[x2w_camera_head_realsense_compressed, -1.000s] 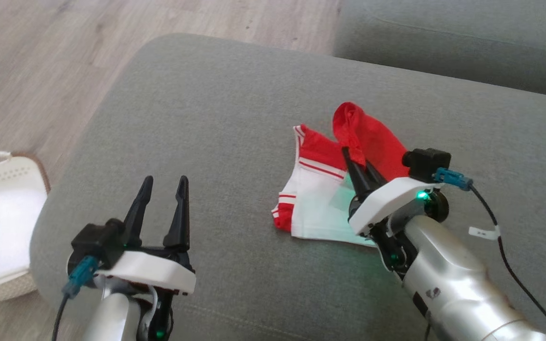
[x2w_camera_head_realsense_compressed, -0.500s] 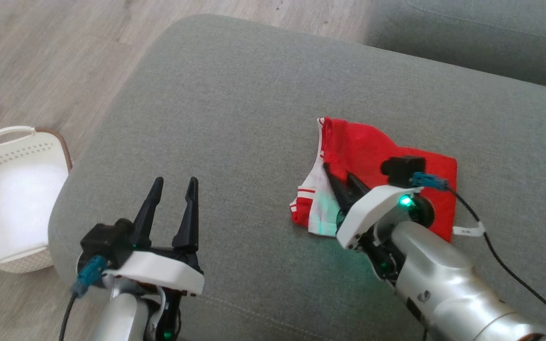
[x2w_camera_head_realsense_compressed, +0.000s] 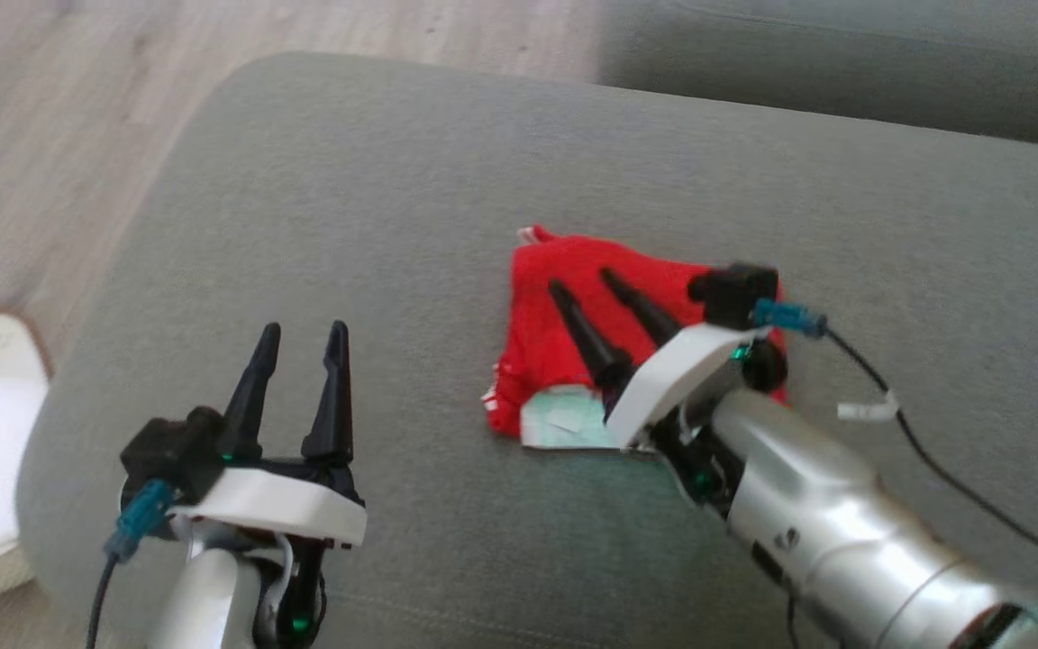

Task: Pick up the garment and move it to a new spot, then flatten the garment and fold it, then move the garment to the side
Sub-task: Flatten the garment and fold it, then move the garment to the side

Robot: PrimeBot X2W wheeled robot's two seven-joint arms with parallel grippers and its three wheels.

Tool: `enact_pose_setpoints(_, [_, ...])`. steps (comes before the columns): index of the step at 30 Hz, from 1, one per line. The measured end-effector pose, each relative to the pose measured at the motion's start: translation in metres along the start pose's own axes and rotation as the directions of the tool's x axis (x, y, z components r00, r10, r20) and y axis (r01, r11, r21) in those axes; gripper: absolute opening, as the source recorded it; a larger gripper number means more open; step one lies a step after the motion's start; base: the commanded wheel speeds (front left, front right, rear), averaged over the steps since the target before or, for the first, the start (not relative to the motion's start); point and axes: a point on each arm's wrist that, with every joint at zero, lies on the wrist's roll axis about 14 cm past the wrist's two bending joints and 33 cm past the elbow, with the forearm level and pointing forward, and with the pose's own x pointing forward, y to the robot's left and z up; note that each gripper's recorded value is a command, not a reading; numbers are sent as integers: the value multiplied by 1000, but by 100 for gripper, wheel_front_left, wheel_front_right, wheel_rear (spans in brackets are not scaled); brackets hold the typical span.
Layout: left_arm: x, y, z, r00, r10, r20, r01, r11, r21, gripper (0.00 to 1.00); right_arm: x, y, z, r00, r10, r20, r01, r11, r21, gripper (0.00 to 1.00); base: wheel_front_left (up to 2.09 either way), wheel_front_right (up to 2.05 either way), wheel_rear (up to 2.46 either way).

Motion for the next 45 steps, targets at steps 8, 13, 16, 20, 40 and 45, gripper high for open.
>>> enact_pose_setpoints(8, [26, -30, 16, 994, -94, 61, 95, 995, -11, 100, -40, -84, 76, 952, -230, 204, 262, 954, -147, 100, 0, 0, 0])
enact_pose_setpoints(13, [35, -48, 13, 988, -145, 57, 146, 989, -10, 100, -101, -136, 99, 870, -369, 327, 444, 875, -192, 100, 0, 0, 0])
enact_pose_setpoints(16, [39, -56, 11, 984, -170, 52, 171, 985, -14, 100, -134, -151, 83, 828, -442, 345, 522, 831, -189, 100, 0, 0, 0])
enact_pose_setpoints(20, [40, -65, 4, 979, -200, 35, 200, 980, -11, 100, -164, -155, 71, 779, -500, 378, 593, 784, -184, 100, 0, 0, 0])
enact_pose_setpoints(40, [39, -74, -26, 972, -230, -51, 229, 973, -26, 100, -187, -156, 44, 738, -569, 364, 641, 759, -113, 100, 0, 0, 0])
enact_pose_setpoints(45, [47, -73, -32, 972, -227, -67, 226, 974, -25, 100, -156, -161, 36, 791, -548, 274, 596, 791, -138, 100, 0, 0, 0])
